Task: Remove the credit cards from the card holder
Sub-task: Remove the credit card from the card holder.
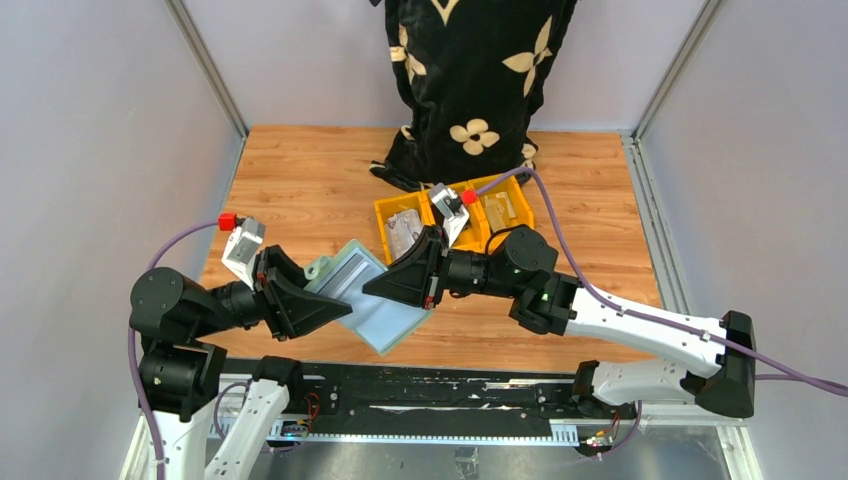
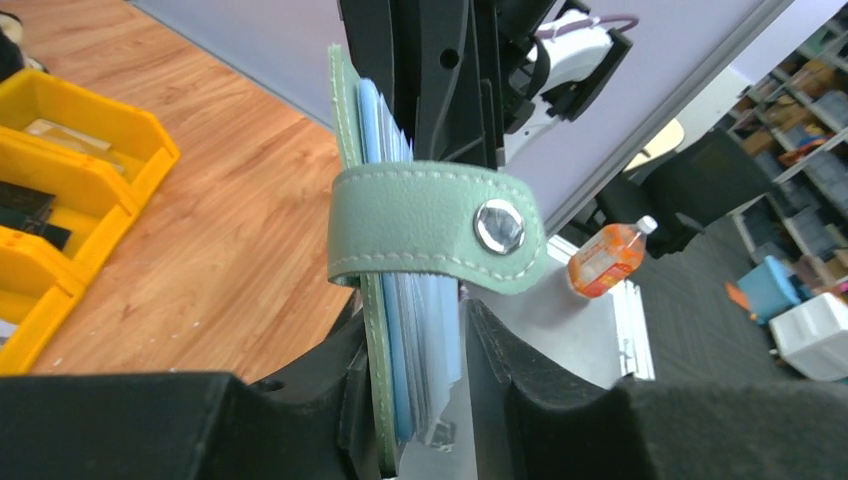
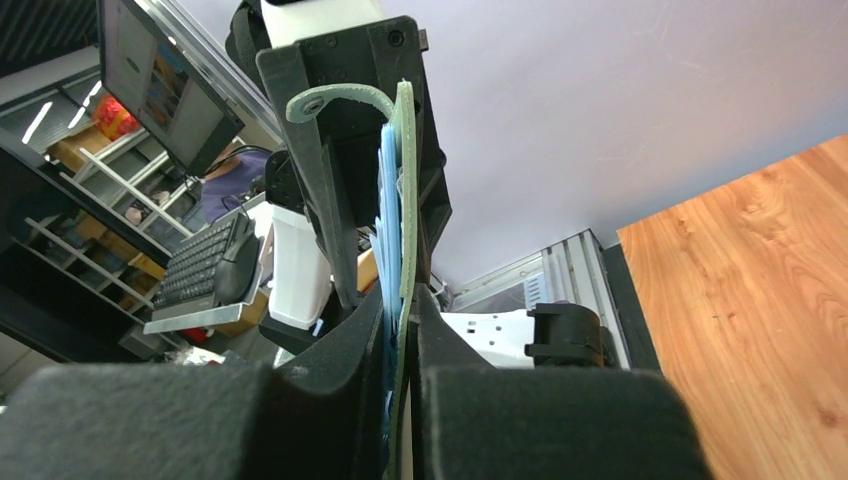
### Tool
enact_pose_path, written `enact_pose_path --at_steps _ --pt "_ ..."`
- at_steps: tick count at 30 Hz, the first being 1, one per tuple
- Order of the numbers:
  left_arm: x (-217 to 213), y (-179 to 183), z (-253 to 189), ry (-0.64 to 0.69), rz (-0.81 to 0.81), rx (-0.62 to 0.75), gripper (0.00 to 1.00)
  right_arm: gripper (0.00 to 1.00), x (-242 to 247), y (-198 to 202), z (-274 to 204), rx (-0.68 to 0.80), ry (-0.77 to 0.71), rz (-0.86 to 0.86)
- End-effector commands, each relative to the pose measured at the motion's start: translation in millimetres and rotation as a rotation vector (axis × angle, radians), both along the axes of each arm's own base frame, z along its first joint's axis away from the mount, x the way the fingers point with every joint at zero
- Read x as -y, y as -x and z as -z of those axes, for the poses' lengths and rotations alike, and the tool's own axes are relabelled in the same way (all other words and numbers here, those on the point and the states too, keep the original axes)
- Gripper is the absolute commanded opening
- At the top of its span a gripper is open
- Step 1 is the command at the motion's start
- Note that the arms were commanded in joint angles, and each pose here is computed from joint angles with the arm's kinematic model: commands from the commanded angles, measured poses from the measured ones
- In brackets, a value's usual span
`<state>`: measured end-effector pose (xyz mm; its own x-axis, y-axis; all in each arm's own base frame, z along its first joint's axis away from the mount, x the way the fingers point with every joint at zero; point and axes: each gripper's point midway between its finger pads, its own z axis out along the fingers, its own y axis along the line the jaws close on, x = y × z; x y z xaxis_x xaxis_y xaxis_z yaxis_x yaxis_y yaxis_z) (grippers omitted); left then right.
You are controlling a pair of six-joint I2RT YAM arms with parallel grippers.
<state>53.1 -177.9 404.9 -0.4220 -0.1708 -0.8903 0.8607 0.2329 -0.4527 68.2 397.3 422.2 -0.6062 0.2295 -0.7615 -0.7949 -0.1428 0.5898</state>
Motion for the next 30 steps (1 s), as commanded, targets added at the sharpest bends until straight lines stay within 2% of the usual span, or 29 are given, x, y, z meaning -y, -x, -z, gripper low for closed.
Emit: enact_pose_path --at_steps 1,8,11,15,18,20,22,25,27,30 --pt "2.5 10.0 -28.8 0.052 0.051 0.021 0.37 0.06 2.0 4.2 22.6 0.064 0.061 0.006" --pt "4.1 10.0 -39.5 0.085 0.072 -0.024 0.38 0.04 5.6 7.9 22.1 0.109 0.064 -0.006" --pt "4.6 8.7 -44.6 0.095 0.075 -0.041 0.30 0.02 7.4 10.4 22.9 0.125 0.068 -0.017" --pt "4.5 11.2 -56.7 0.101 0.081 0.015 0.16 0.02 9.0 15.8 23.6 0.147 0.067 -0.041" --pt "4.5 11.1 -62.2 0.106 0.081 0.015 0.15 0.02 9.9 19.4 25.6 0.157 0.072 -0.058" --pt "4.8 10.1 -61.2 0.106 0.084 0.006 0.18 0.01 9.8 20.8 27.1 0.160 0.077 -0.062" --pt "4.9 7.4 -57.9 0.108 0.077 -0.011 0.31 0.01 9.7 22.4 27.5 0.162 0.077 -0.070" --pt "4.7 3.8 -53.0 0.113 0.058 -0.031 0.38 0.00 9.1 25.1 25.0 0.172 0.073 -0.082" --pt "4.6 1.6 -49.2 0.107 0.050 -0.032 0.34 0.00 9.2 25.9 23.9 0.179 0.075 -0.086" --pt "3.2 -4.5 -42.7 0.089 0.011 -0.013 0.17 0.00 9.4 30.9 20.4 0.199 0.069 -0.106"
